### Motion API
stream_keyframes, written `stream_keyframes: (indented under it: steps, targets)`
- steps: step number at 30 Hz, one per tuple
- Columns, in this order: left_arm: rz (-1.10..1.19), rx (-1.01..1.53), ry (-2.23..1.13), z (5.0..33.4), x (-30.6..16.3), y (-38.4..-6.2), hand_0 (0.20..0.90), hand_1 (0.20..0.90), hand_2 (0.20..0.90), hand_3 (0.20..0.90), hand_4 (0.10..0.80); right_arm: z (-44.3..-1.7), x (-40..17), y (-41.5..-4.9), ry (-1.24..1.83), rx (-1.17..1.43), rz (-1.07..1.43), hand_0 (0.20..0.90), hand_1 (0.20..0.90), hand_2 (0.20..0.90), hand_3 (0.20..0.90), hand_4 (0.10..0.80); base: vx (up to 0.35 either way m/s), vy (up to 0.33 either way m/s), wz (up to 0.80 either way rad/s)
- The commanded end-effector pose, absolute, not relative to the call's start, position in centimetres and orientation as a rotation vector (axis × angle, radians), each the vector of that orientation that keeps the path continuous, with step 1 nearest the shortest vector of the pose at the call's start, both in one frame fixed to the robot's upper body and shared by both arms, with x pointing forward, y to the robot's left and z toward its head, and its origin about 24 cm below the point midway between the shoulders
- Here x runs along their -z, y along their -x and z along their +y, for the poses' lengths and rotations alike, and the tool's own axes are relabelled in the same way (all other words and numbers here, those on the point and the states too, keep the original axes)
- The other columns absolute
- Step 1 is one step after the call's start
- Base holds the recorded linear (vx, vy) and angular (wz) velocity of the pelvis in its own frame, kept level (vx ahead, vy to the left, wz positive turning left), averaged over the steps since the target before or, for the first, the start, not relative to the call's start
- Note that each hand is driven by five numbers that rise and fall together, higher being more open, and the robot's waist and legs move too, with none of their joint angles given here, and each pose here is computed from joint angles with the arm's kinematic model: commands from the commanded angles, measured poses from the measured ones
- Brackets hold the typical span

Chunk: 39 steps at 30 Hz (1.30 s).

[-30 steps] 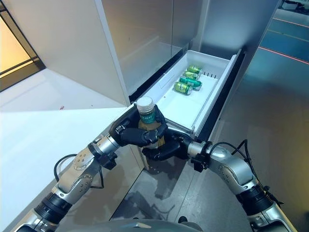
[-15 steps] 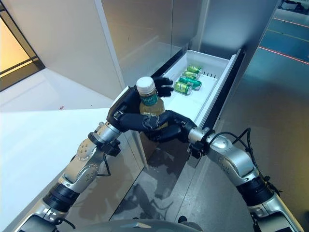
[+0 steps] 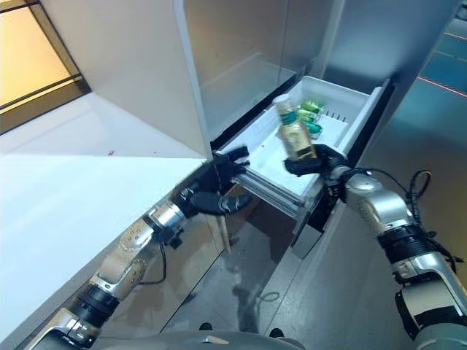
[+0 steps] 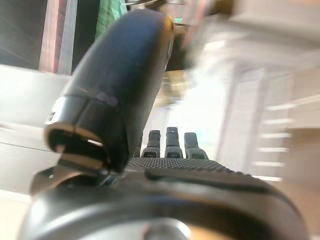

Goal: Put drinks into fridge and close the fridge

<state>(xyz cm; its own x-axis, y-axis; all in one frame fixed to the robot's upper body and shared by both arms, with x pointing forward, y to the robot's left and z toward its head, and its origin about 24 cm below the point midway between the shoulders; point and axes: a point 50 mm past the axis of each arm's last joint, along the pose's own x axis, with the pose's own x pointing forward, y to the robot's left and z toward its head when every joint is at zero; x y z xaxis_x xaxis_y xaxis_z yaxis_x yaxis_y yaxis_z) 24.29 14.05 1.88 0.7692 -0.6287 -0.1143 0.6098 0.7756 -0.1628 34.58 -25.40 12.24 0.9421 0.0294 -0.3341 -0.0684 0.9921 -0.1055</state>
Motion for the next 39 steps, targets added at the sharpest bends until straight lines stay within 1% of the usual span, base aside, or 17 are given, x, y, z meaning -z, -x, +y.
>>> stream_keyframes:
  steps: [1, 6, 9, 11, 14, 15, 18, 21, 22, 23, 25, 32, 39]
  targets:
    - [0.163, 0.77, 0.178, 13.5, -2.2, -23.5, 0.9, 0.9, 0.9, 0.9, 0.8, -26.8, -25.8, -36.8, 0.07, -0.001, -0.146, 0.3, 0.3, 0.3, 0.2, 0.1, 0.054, 0.031, 0.08]
    - [0.372, 0.726, 0.195, 15.0, 2.0, -20.9, 0.9, 0.9, 0.9, 0.9, 0.8, -29.9, -25.2, -37.6, 0.123, 0.147, -0.054, 0.3, 0.3, 0.3, 0.2, 0.1, 0.056, 0.021, 0.19]
    - [0.479, 0.707, 0.23, 15.3, 3.9, -19.8, 0.9, 0.9, 0.9, 0.9, 0.8, -30.8, -24.8, -37.7, 0.137, 0.2, -0.008, 0.3, 0.3, 0.3, 0.2, 0.1, 0.074, -0.001, 0.29]
    - [0.593, 0.673, 0.216, 16.1, 6.3, -18.3, 0.9, 0.9, 0.9, 0.9, 0.8, -32.3, -24.1, -37.6, 0.155, 0.256, 0.052, 0.3, 0.3, 0.3, 0.2, 0.1, 0.076, -0.015, 0.28]
    - [0.68, 0.618, 0.163, 17.4, 8.3, -17.5, 0.9, 0.9, 0.9, 0.9, 0.8, -33.2, -24.0, -37.6, 0.172, 0.312, 0.1, 0.3, 0.3, 0.3, 0.2, 0.1, 0.001, -0.02, 0.22]
    - [0.683, 0.617, 0.163, 17.4, 8.3, -17.5, 0.9, 0.9, 0.9, 0.9, 0.8, -33.3, -24.0, -37.6, 0.173, 0.315, 0.1, 0.3, 0.3, 0.3, 0.2, 0.1, -0.043, -0.03, 0.23]
    - [0.717, 0.557, 0.104, 18.8, 9.0, -17.9, 0.9, 0.9, 0.9, 0.9, 0.8, -34.6, -24.5, -37.2, 0.229, 0.397, 0.15, 0.3, 0.3, 0.3, 0.2, 0.1, -0.117, -0.055, 0.17]
    - [0.726, 0.491, 0.037, 19.9, 9.3, -18.5, 0.9, 0.9, 0.9, 0.9, 0.8, -35.9, -24.6, -36.5, 0.381, 0.472, 0.243, 0.3, 0.3, 0.3, 0.2, 0.1, -0.088, -0.048, 0.22]
    - [0.726, 0.487, 0.031, 20.1, 9.3, -18.6, 0.9, 0.9, 0.9, 0.9, 0.8, -36.1, -24.5, -36.4, 0.396, 0.477, 0.254, 0.3, 0.3, 0.3, 0.2, 0.1, -0.014, -0.037, 0.28]
    - [0.733, 0.452, 0.023, 20.7, 9.4, -18.5, 0.9, 0.9, 0.9, 0.9, 0.8, -36.6, -24.0, -36.0, 0.447, 0.478, 0.32, 0.3, 0.3, 0.3, 0.2, 0.1, -0.015, -0.033, 0.2]
    - [0.749, 0.416, 0.003, 21.4, 9.6, -18.3, 0.9, 0.9, 0.9, 0.9, 0.8, -37.5, -23.1, -35.3, 0.441, 0.471, 0.387, 0.3, 0.3, 0.3, 0.2, 0.1, 0.012, -0.024, 0.14]
    - [0.801, 0.353, -0.013, 23.0, 10.0, -17.8, 0.9, 0.9, 0.9, 0.9, 0.8, -40.3, -21.4, -32.9, 0.59, 0.495, 0.615, 0.3, 0.3, 0.3, 0.2, 0.1, 0.038, -0.013, 0.12]
    - [0.858, 0.3, -0.024, 24.1, 10.6, -17.1, 0.9, 0.9, 0.9, 0.9, 0.8, -41.0, -20.8, -32.2, 0.621, 0.477, 0.713, 0.3, 0.3, 0.3, 0.2, 0.1, 0.013, 0.0, 0.11]
